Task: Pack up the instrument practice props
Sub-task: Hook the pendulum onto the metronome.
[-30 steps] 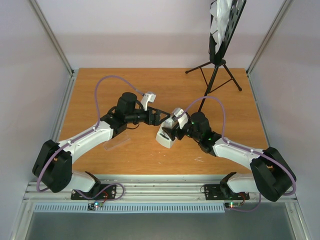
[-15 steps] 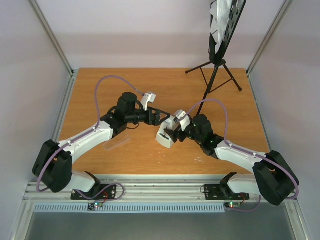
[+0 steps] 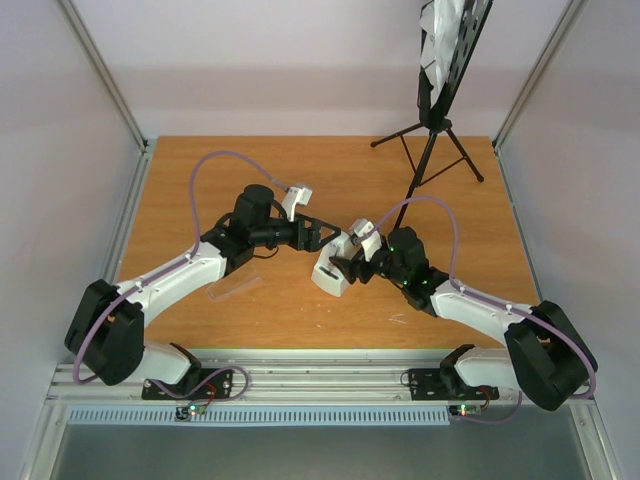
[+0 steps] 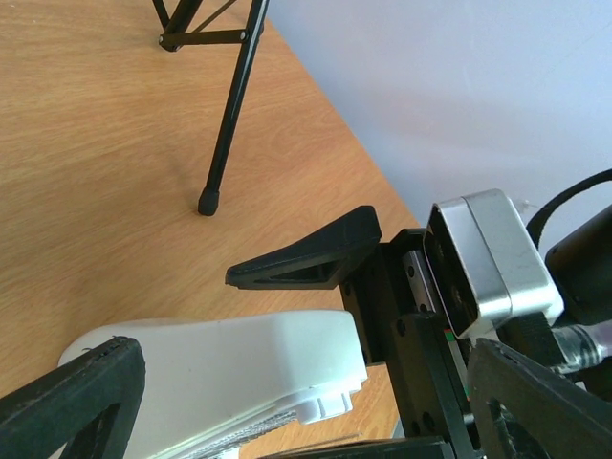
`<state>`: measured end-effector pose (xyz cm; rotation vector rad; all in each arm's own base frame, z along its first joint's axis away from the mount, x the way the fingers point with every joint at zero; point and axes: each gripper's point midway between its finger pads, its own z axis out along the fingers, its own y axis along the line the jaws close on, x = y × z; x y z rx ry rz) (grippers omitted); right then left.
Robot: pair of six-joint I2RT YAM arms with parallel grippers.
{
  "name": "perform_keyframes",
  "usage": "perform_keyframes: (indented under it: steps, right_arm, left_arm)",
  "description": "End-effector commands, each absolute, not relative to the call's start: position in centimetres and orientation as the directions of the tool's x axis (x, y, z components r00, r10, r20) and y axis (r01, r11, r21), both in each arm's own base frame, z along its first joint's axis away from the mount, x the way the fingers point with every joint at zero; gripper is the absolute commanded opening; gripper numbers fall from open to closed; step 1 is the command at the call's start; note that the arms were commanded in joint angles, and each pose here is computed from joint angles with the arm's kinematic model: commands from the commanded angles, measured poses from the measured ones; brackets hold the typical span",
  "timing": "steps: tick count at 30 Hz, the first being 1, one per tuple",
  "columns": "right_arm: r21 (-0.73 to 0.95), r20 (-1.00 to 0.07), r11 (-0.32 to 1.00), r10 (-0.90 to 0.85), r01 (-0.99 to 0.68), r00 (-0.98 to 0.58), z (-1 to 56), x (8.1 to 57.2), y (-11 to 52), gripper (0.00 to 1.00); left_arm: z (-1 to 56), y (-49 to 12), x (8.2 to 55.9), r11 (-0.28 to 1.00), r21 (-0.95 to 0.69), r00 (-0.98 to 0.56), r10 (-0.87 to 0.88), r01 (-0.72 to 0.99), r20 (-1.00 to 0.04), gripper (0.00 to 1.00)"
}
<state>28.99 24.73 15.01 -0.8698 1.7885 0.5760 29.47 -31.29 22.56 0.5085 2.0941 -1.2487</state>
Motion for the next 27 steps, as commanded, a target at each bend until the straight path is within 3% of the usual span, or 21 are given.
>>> perform_keyframes:
  steps: [1,11,27]
  right_arm:
    - [-0.001,-0.941,0.632,-0.263,-0.775,-0.213,15.6,29.7,24.7,0.86]
    - [0.016,-0.938,0.625,-0.262,-0.781,-0.229,15.4,30.1,24.8,0.77]
    - [0.044,-0.934,0.621,-0.252,-0.783,-0.253,15.1,30.5,24.9,0.74]
  left_arm:
    - [23.5,-31.5,29.2,0.432,-0.621,-0.691,0.005,0.654,-0.723,0.93]
    - [22.8,-31.9,28.9,0.416,-0.628,-0.698,0.024,0.658,-0.716,0.92]
    - [21.6,-33.2,28.4,0.388,-0.636,-0.71,0.071,0.667,-0.701,0.92]
